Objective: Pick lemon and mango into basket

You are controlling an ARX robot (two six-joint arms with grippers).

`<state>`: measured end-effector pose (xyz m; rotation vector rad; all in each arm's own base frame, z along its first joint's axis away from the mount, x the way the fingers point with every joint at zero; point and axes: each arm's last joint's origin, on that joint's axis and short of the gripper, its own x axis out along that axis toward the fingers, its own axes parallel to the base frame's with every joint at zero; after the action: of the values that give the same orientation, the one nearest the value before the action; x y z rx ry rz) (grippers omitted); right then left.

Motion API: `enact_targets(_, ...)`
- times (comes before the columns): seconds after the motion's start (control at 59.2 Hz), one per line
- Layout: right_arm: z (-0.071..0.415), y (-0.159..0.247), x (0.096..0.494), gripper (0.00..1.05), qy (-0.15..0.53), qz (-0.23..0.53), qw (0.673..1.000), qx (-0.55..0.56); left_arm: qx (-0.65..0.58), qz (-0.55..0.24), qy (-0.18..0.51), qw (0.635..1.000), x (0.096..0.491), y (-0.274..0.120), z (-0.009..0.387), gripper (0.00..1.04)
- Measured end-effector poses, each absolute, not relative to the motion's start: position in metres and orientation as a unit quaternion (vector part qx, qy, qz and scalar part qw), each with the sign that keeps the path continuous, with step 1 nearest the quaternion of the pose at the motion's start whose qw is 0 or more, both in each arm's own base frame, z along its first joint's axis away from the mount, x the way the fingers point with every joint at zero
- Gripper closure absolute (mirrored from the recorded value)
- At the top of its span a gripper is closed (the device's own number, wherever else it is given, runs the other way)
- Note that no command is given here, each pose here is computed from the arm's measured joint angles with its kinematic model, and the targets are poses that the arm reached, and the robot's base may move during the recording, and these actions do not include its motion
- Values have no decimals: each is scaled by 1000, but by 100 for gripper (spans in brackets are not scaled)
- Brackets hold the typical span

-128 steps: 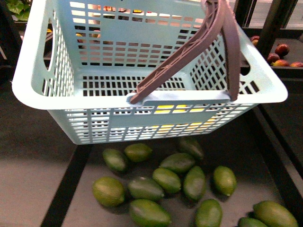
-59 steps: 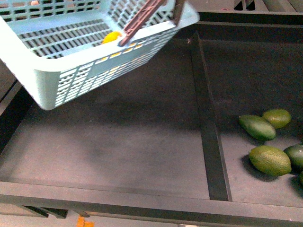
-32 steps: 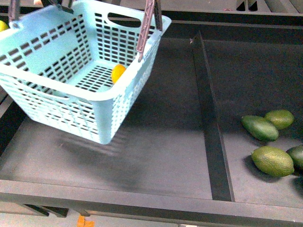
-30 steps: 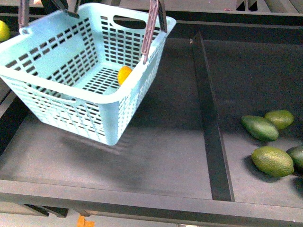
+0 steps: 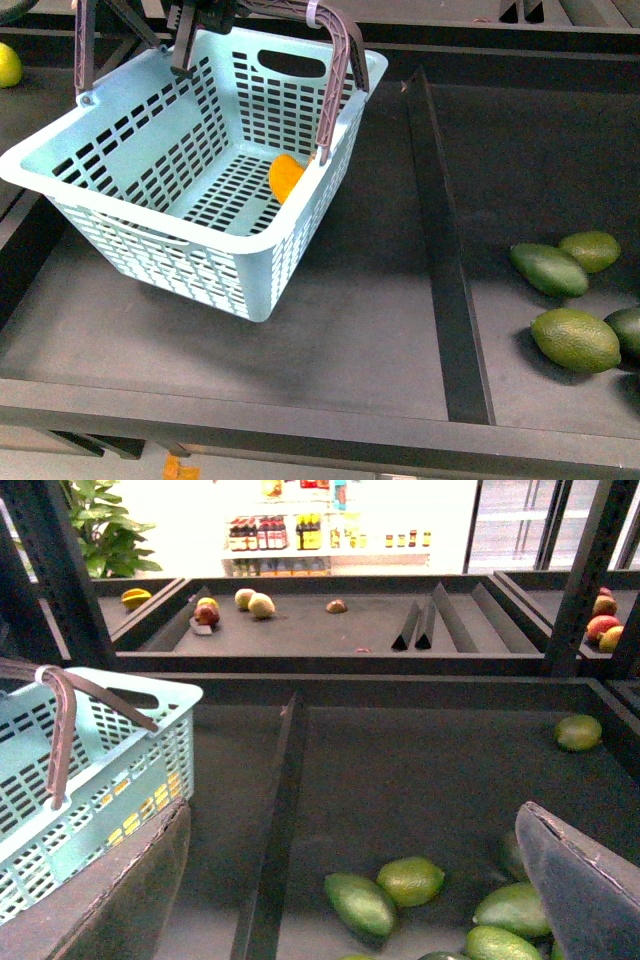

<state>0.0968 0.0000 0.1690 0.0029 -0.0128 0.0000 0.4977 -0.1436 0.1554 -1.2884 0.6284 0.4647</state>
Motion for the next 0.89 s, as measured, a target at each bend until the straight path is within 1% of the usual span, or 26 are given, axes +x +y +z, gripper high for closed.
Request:
enact_targets(0.084,169,0,97,9,-6,0,1000,1,-587,222,280,727,493,-142,151,68)
enact_targets(0.135,169,0,97,9,-6,0,1000,1,-588,226,277,726,491,-140,150,61)
enact_targets(0.169,169,0,97,9,-6,0,1000,1,-588,232,275,725,488,-138,150,54)
enact_targets(0.236,169,0,97,9,-6,0,1000,1,-586,242,268,725,483,-135,152,44)
enact_targets(0.338,169,0,97,9,-6,0,1000,1,-588,259,237,729,472,-128,169,25)
enact_targets(0.405,169,0,97,9,-6,0,1000,1,-587,268,220,732,466,-125,183,14)
enact_targets(0.439,169,0,97,9,-6,0,1000,1,-580,282,205,737,460,-122,195,6)
enact_targets(0.557,169,0,97,9,-6,0,1000,1,-547,333,199,742,441,-115,219,7)
enact_targets(0.709,169,0,97,9,-6,0,1000,1,-513,363,213,748,421,-113,239,7)
enact_targets(0.726,169,0,97,9,-6,0,1000,1,-504,354,219,757,419,-113,242,8)
enact_targets(0.743,169,0,97,9,-6,0,1000,1,-503,322,223,771,418,-112,243,11)
enact_targets(0.76,169,0,97,9,-6,0,1000,1,-504,311,222,775,418,-111,243,13)
enact_targets(0.777,169,0,97,9,-6,0,1000,1,-507,228,220,802,414,-109,245,18)
enact_targets(0.794,169,0,97,9,-6,0,1000,1,-468,159,208,844,408,-106,245,23)
enact_targets(0.81,169,0,97,9,-6,0,1000,1,-439,119,192,870,402,-103,244,27)
enact_targets(0.827,169,0,97,9,-6,-1,1000,1,-390,69,159,904,393,-98,243,32)
enact_targets(0.861,169,0,97,9,-6,0,1000,1,-283,11,75,956,372,-86,239,43)
enact_targets(0.878,169,0,97,9,-6,0,1000,1,-229,0,44,972,361,-79,237,48)
enact_targets(0.895,169,0,97,9,-6,0,1000,1,-196,-2,27,980,354,-74,235,51)
